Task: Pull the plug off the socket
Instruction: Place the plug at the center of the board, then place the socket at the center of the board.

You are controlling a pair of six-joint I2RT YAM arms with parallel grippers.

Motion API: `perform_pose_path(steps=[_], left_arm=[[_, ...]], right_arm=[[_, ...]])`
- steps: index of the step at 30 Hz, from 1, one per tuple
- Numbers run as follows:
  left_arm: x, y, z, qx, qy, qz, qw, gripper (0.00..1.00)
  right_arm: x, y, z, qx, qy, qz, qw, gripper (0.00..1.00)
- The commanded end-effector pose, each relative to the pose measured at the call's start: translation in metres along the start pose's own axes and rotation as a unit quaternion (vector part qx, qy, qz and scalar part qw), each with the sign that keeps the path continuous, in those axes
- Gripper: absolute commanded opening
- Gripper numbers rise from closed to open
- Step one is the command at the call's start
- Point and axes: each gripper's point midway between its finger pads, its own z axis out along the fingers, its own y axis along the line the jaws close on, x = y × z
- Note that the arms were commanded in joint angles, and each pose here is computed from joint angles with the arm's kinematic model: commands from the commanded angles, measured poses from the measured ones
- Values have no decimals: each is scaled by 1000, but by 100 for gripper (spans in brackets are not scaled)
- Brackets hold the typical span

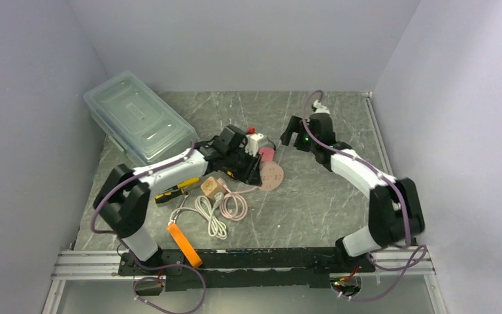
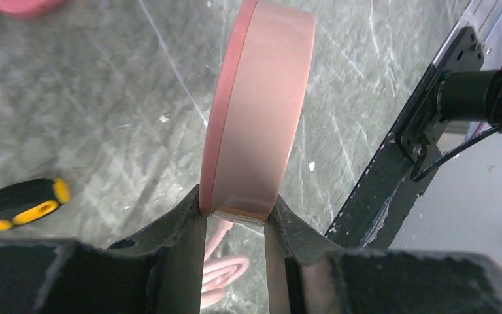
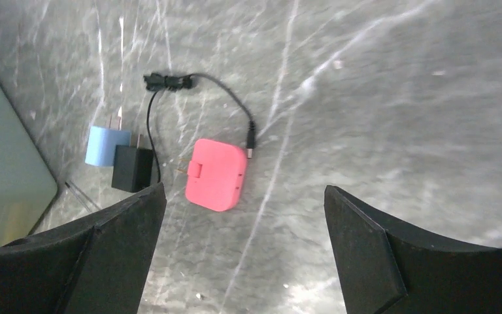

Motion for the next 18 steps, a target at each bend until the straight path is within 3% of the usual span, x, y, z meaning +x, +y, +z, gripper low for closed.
perform_pose_path(steps=[1, 8, 10, 14, 15, 18], left_arm=[[-6, -23, 24, 48, 15, 0, 999, 0], [9, -34, 68, 58, 66, -2, 996, 0], [16, -35, 79, 58, 82, -1, 995, 8], [20, -36, 87, 50, 94, 4, 994, 40], [20, -31, 86, 33, 95, 2, 995, 52], [5, -23, 72, -12, 69, 20, 997, 78]], right_arm=[[-24, -32, -46, 65, -60, -12, 996, 95], [-32, -32, -108, 46, -121, -19, 991, 98], [-29, -27, -119, 28, -123, -26, 992, 98], [-20, -21, -127, 0, -118, -46, 992, 97], [-19, -18, -128, -11, -122, -52, 991, 97], [-15, -4, -129, -65, -142, -72, 985, 97]])
